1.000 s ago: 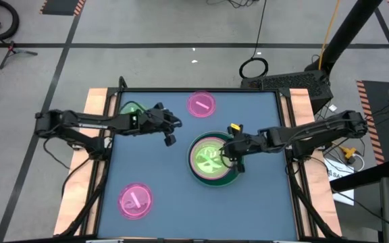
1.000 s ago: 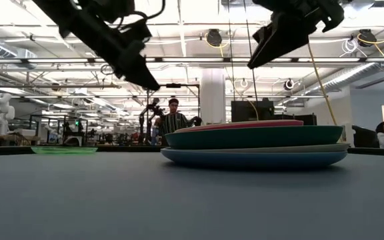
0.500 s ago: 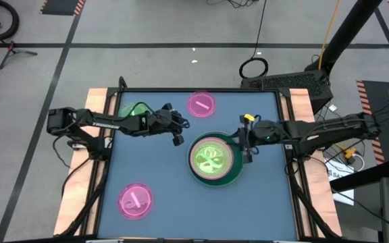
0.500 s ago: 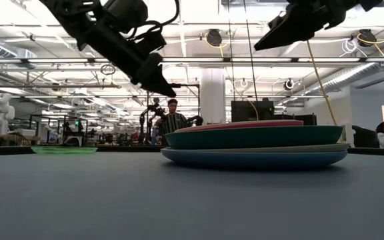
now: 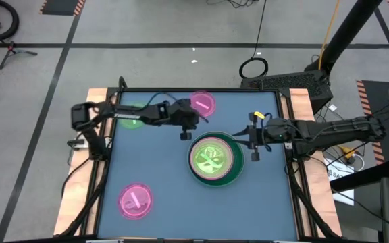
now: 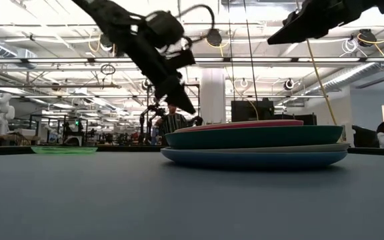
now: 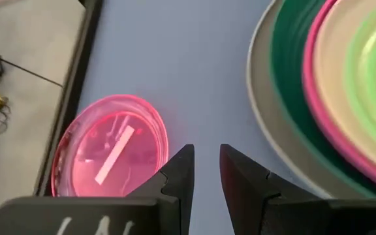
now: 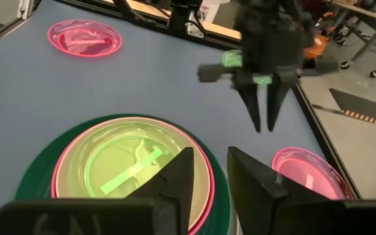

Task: Stack plastic plates
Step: Stack the top light pink plate on top of the light green plate

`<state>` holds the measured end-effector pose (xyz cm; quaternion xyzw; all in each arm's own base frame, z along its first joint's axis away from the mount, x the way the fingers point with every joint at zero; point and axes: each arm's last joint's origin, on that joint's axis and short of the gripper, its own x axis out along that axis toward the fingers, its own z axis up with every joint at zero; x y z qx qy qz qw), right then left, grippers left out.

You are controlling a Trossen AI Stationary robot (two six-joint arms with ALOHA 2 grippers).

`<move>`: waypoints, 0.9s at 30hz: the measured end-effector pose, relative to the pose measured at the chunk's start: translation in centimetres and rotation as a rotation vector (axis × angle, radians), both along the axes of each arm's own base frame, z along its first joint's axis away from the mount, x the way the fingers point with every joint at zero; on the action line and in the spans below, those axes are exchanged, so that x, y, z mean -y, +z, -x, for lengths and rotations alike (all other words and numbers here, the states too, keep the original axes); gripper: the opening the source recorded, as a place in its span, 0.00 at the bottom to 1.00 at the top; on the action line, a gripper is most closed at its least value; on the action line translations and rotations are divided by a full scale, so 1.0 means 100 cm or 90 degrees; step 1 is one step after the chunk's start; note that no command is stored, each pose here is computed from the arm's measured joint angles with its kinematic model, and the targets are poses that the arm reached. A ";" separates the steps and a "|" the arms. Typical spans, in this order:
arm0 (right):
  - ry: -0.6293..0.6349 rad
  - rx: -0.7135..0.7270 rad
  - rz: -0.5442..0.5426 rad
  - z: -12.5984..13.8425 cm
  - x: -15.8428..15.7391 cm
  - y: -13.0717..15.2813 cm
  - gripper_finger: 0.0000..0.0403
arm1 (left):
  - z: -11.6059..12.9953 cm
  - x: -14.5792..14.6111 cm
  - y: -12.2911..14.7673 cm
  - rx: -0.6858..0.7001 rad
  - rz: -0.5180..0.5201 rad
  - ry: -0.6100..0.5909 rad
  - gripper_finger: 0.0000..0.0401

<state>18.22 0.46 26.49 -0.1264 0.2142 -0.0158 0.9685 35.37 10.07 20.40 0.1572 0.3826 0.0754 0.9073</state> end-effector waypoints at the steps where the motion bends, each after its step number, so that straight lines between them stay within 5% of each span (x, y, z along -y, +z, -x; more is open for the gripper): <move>1: 0.000 -0.001 0.000 0.001 0.000 -0.001 0.22 | -0.004 -0.005 -0.002 -0.011 0.005 -0.003 0.20; 14: -0.007 -0.006 -0.016 0.004 0.000 -0.003 0.22 | -0.019 -0.057 -0.030 -0.113 0.065 -0.025 0.20; 27: -0.011 -0.009 -0.024 0.004 0.000 -0.003 0.22 | -0.015 -0.069 -0.039 -0.126 0.082 -0.003 0.21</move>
